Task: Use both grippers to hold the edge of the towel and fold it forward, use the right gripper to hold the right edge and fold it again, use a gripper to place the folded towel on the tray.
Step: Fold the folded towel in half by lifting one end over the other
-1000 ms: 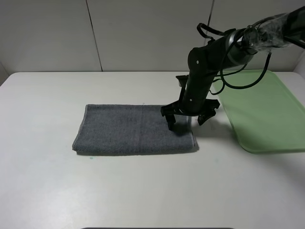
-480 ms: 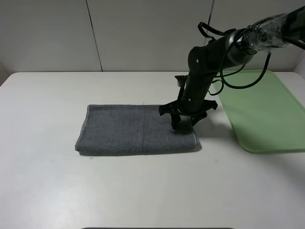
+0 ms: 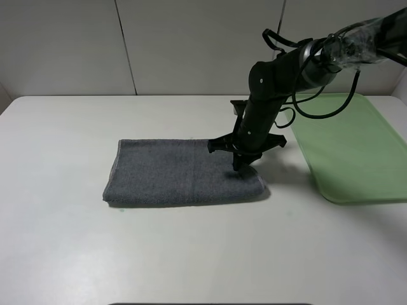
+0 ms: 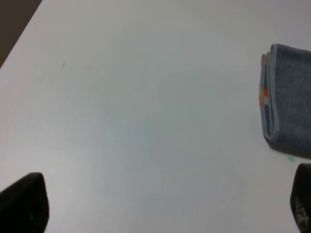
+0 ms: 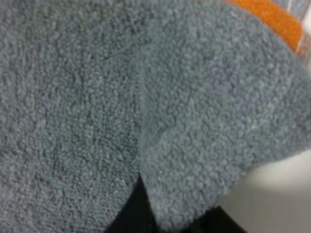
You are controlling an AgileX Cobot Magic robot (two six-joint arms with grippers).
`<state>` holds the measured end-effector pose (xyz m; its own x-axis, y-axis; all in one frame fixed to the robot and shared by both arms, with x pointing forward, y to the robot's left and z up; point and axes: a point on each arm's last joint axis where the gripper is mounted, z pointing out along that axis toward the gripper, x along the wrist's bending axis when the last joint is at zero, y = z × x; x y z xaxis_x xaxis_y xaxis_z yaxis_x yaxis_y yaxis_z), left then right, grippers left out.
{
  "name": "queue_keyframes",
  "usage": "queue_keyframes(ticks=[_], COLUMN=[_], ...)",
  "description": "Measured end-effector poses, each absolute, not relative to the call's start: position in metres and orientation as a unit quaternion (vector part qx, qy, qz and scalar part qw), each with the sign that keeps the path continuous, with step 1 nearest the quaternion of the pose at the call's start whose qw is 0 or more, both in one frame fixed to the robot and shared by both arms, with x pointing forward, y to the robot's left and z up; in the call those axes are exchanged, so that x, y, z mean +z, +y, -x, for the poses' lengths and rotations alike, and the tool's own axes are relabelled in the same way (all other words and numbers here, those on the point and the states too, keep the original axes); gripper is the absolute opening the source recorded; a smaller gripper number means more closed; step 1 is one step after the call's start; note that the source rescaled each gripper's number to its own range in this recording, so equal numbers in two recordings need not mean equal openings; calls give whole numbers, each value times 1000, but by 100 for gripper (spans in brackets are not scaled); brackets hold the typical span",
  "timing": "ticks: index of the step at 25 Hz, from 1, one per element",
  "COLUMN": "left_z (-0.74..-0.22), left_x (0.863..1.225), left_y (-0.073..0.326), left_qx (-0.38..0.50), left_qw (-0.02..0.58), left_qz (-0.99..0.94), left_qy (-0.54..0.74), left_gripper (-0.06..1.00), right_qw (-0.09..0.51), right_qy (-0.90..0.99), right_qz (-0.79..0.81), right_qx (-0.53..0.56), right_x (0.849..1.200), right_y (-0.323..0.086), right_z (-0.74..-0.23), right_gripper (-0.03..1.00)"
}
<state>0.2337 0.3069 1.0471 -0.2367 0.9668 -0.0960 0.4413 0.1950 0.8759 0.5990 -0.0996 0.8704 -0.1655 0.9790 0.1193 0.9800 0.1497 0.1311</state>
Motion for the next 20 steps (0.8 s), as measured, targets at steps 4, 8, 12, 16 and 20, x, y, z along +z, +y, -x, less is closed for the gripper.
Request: queue_keyframes(ticks=[4,8,12,16,20], left_z=[-234,-234,-234,-234,-234], left_x=[1047,1047,1047,1047,1047], left_y=[307,307,307,307,307], left_qx=[377,377,377,377,377], left_qw=[348,348,348,348,348], left_qz=[-510,-510,-510,-510,-510], left_qy=[690,690,690,690,690], left_gripper=[100,100,100,100,100], right_qw=[-19,-40,-73,-111,-152], right_qy=[-774,-787,-800,-810,-818], right_qz=[628,612,593,575,555], right_qx=[-81,-72,-60,-43,-14], right_x=[885,907,927,944,957], right_y=[-105,-108,-108,-111,-118], right_z=[-599,-602,-614,-623,-630], right_gripper=[8,8,8,8,8])
